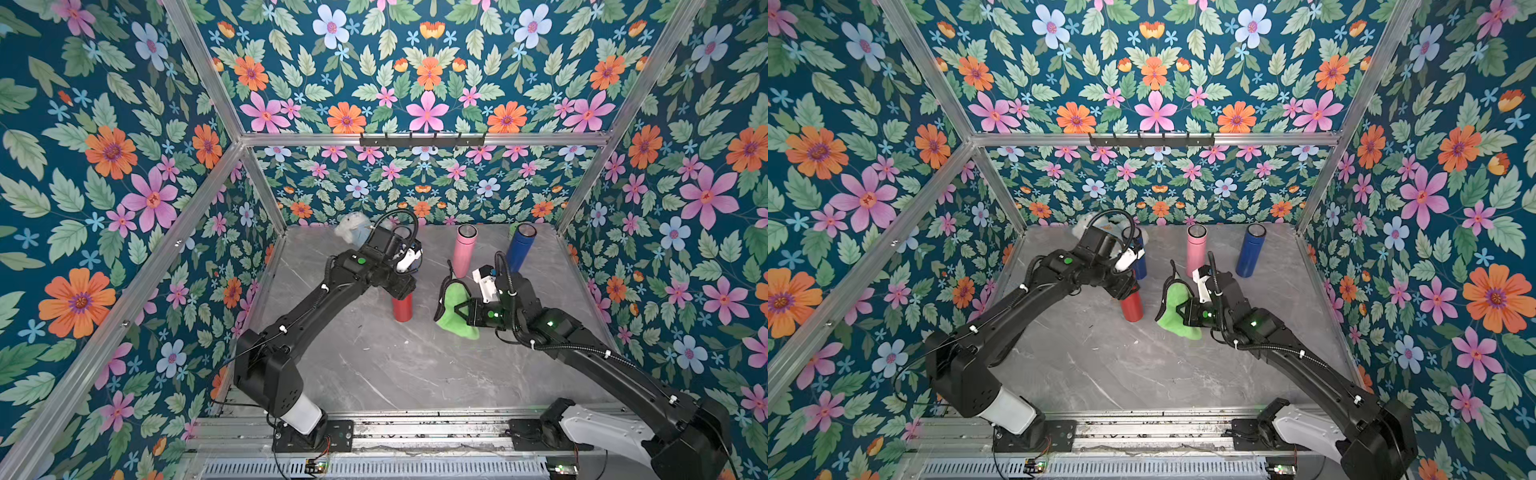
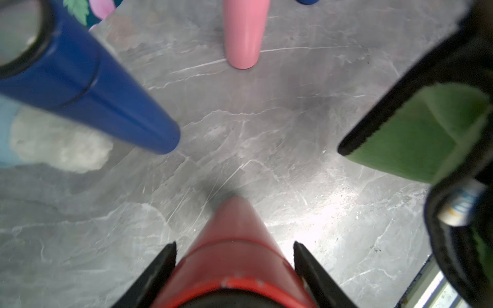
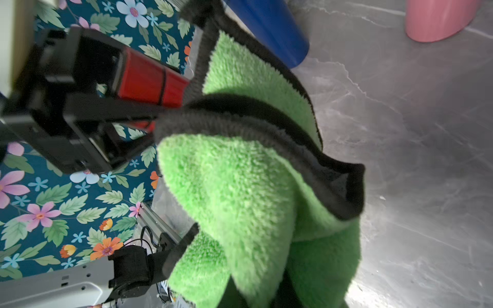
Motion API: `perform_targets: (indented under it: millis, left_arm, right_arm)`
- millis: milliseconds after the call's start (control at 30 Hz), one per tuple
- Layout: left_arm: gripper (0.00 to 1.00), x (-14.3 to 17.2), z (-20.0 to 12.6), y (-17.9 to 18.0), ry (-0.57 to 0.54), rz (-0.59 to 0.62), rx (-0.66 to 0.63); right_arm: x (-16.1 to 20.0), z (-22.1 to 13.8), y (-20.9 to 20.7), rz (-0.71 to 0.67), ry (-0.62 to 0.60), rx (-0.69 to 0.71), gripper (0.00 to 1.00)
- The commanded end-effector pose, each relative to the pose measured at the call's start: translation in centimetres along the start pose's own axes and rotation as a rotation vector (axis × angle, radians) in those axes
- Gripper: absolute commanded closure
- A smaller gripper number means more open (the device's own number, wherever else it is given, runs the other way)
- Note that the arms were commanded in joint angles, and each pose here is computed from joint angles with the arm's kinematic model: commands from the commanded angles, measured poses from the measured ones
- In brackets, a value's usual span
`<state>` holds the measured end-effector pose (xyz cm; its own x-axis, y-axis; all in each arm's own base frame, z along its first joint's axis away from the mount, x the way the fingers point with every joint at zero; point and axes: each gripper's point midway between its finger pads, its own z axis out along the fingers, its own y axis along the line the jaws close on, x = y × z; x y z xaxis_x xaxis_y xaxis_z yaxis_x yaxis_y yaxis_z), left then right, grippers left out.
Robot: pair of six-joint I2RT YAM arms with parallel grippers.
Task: Wipe the surface of the thermos
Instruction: Wipe the dirt from the surface of the thermos.
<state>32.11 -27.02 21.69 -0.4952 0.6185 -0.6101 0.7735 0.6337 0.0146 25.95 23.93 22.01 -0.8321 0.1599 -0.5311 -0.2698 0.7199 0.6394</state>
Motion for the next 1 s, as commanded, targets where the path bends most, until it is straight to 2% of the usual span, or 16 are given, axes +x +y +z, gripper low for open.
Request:
perform_targets:
  millis: [0,133,400,667,967]
  left_arm:
    - [1.0,-1.7,0.2,-1.2,-0.059,0.085,0.006]
    - [1.0,-1.5,0.4,-3.5,-0.074,0.121,0.098]
    - [1.0,-0.5,1.4,-5.5,-0.05,0.157,0.213]
    - [1.0,0.8,1.8,-7.3,-0.033,0.192,0.293]
    - [1.0,2.7,2.9,-8.4,-0.016,0.215,0.284]
  right_arm:
    - [-1.6,0.7,2.2,-0.013,-0.02,-0.093,1.0]
    - [-2.8,2.4,3.7,-0.015,-0.019,-0.167,1.0]
    - [-3.3,4.5,4.9,-0.035,-0.002,-0.257,1.0]
    - [-0.9,7.1,2.4,0.006,0.026,-0.262,1.0]
    - [2.5,11.0,-1.3,0.082,0.079,-0.25,1.0]
